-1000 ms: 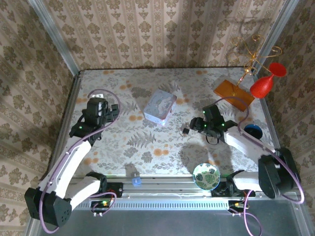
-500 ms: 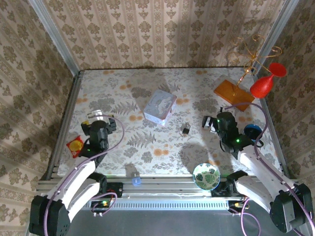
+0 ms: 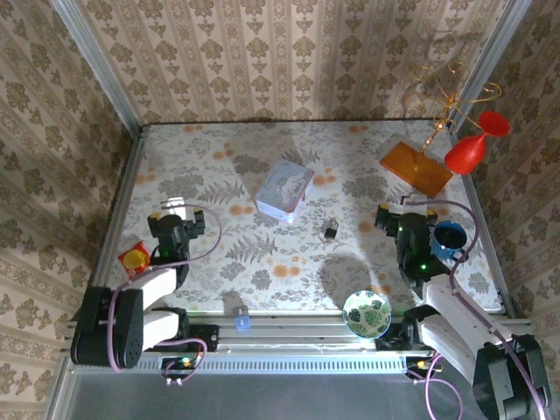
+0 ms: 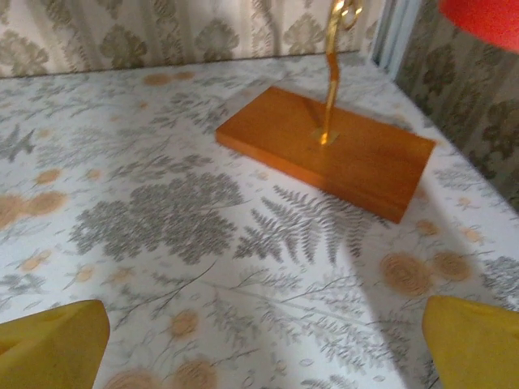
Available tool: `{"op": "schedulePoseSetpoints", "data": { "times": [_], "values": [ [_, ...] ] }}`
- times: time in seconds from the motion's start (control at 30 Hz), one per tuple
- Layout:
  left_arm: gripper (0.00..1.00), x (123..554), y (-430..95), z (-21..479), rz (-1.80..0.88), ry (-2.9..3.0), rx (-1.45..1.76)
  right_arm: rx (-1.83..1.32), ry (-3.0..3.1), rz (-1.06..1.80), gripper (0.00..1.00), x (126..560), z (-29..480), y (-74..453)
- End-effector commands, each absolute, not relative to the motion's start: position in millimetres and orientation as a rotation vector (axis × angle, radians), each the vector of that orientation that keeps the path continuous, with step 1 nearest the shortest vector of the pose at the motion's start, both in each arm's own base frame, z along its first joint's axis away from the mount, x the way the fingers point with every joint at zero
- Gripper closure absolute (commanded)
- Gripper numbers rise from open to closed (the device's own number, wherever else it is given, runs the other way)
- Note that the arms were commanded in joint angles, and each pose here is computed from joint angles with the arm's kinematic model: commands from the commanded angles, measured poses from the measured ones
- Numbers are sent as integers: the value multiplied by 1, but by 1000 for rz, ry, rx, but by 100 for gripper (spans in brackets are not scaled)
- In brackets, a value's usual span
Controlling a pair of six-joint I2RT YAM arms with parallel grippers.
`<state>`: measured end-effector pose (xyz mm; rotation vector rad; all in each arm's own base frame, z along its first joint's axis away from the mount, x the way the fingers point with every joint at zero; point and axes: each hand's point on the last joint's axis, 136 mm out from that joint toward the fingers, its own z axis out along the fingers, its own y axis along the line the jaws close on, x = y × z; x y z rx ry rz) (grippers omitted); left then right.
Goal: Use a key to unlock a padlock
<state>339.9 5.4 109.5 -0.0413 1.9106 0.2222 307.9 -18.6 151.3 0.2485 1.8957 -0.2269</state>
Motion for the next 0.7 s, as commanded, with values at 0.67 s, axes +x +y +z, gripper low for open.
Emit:
{"op": "schedulePoseSetpoints", "data": {
  "times": [0.67],
  "values": [
    [0, 394, -17, 101, -123, 1850, 203, 99, 1829, -27, 0, 378, 130, -11]
  ]
}}
